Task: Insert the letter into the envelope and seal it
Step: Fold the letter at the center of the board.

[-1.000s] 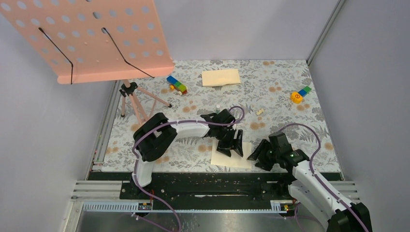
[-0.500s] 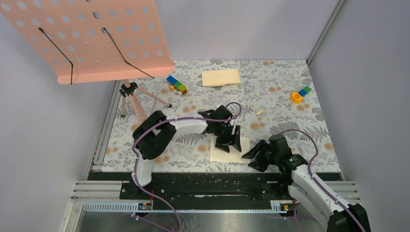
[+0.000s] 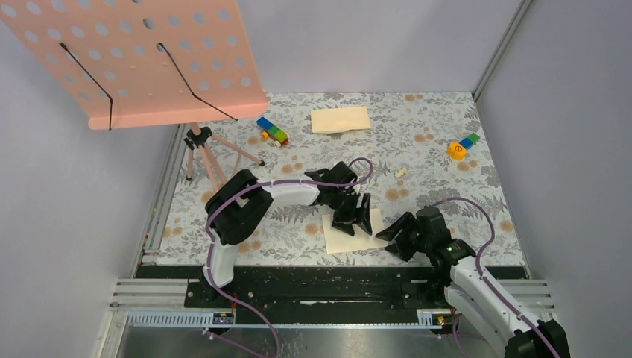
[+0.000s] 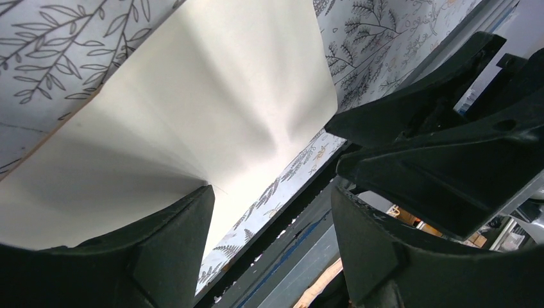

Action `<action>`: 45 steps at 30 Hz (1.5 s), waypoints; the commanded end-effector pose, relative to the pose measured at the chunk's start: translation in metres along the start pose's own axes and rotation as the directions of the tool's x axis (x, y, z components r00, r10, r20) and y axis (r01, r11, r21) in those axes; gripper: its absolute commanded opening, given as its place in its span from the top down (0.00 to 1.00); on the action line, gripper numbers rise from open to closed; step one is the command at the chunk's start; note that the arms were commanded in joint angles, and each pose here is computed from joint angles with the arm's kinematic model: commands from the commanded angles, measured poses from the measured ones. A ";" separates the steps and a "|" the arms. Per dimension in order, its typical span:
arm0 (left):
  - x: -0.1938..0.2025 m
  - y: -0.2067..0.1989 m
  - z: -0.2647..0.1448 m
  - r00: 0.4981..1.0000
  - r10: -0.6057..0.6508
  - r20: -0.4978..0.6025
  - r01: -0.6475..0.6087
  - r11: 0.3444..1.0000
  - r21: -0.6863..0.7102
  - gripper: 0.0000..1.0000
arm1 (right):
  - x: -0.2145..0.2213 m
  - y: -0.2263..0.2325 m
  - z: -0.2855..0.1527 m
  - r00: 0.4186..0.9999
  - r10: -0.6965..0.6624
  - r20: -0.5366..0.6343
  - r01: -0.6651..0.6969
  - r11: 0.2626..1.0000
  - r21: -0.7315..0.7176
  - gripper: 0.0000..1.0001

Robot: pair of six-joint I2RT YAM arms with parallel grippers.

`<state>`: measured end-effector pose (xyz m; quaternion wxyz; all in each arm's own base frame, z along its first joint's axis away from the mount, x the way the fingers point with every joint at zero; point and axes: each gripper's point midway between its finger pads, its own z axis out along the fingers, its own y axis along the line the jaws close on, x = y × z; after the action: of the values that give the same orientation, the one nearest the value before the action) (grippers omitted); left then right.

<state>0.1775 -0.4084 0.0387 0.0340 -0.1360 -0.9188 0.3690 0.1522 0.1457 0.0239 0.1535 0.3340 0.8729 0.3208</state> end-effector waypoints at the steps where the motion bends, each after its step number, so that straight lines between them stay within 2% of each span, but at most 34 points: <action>1: 0.016 0.037 0.019 0.999 -0.005 -0.050 0.000 0.996 -0.095 0.30 | -0.013 -0.026 -0.001 0.996 -0.012 0.086 0.003 0.995 0.101 0.36; 7: 0.022 0.038 0.019 0.998 -0.022 -0.063 0.016 0.996 -0.087 0.30 | -0.020 -0.031 -0.008 0.991 -0.101 0.087 0.083 0.979 0.189 0.33; 14: 0.021 0.039 0.015 0.998 -0.001 -0.070 -0.007 0.994 -0.109 0.30 | -0.031 -0.019 -0.009 0.984 -0.157 0.087 0.137 0.971 0.195 0.29; 21: 0.019 0.039 0.016 0.998 -0.001 -0.061 -0.006 0.993 -0.114 0.30 | -0.027 -0.010 0.000 0.979 -0.198 -0.053 0.205 0.960 0.191 0.27; 28: 0.017 0.039 0.016 0.998 0.010 -0.059 -0.016 0.993 -0.113 0.29 | -0.012 -0.002 0.015 0.977 -0.149 -0.150 0.167 0.979 0.119 0.27; 37: 0.017 0.035 0.009 0.998 0.031 -0.050 -0.037 0.990 -0.134 0.29 | -0.012 0.013 0.016 0.978 -0.147 -0.147 0.156 0.986 0.050 0.28; 45: 0.010 0.021 0.009 0.998 0.048 -0.042 -0.052 0.993 -0.102 0.29 | -0.007 0.025 0.019 0.976 -0.145 -0.162 0.141 0.989 -0.034 0.35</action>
<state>0.1721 -0.4104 0.0399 0.0327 -0.1642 -0.9152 0.3664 0.1812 0.1590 0.0263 0.1103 0.2449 0.9065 0.3256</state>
